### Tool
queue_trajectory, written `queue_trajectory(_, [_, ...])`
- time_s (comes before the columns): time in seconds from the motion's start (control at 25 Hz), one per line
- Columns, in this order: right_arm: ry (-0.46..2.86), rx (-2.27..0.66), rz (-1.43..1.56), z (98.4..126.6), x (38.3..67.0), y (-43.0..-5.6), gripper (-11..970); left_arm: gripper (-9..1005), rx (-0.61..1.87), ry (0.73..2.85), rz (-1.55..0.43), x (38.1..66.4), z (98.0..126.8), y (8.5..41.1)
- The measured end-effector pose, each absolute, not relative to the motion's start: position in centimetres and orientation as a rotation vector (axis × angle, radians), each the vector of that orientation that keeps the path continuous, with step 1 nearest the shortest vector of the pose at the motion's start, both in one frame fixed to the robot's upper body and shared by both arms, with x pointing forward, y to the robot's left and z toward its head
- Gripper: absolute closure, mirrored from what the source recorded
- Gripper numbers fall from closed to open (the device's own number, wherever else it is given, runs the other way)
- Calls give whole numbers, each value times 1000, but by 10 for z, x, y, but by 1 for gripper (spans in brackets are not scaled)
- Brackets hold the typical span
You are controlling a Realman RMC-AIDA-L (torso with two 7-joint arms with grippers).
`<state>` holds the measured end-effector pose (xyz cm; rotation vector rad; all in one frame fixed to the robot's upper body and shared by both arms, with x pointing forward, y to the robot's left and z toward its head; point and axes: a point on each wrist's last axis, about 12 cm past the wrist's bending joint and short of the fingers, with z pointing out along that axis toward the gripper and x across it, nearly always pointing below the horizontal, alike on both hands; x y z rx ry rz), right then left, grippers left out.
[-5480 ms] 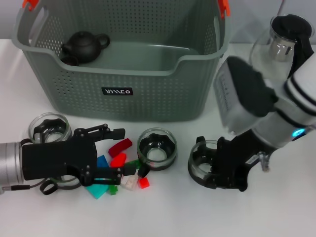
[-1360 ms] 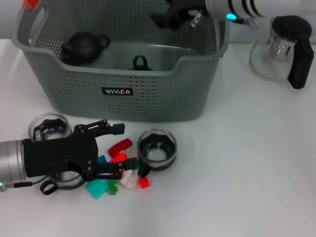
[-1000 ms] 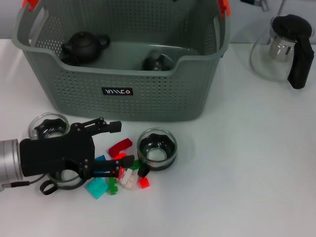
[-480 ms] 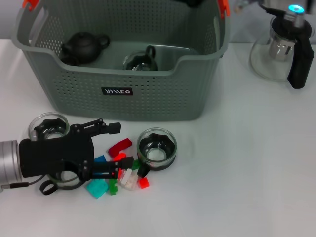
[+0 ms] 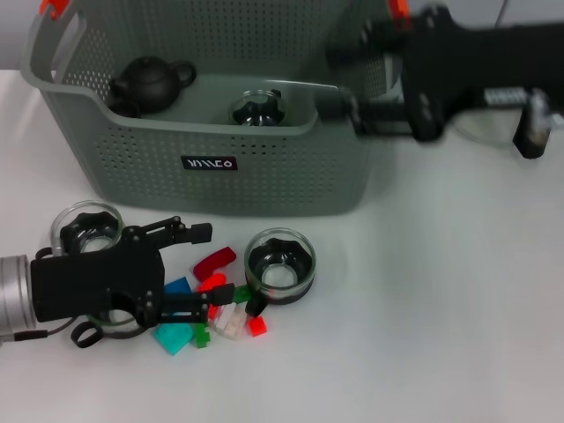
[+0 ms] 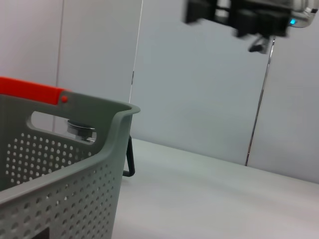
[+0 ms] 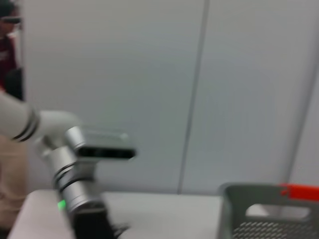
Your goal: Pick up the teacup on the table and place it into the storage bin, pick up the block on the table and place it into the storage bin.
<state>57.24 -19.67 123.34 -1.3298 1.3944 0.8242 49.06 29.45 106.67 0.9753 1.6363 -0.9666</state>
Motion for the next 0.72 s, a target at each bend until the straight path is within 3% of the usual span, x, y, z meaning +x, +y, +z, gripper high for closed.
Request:
queue_trajectory(0.28, [1439,-1491,917,1225,552,-205,404,92,986,1639,-952,489,1066,298])
queue_trajectory(0.72, [1682,-1731,845,1195,567,-163,405,91,1005,1679,-904,480,1063,310])
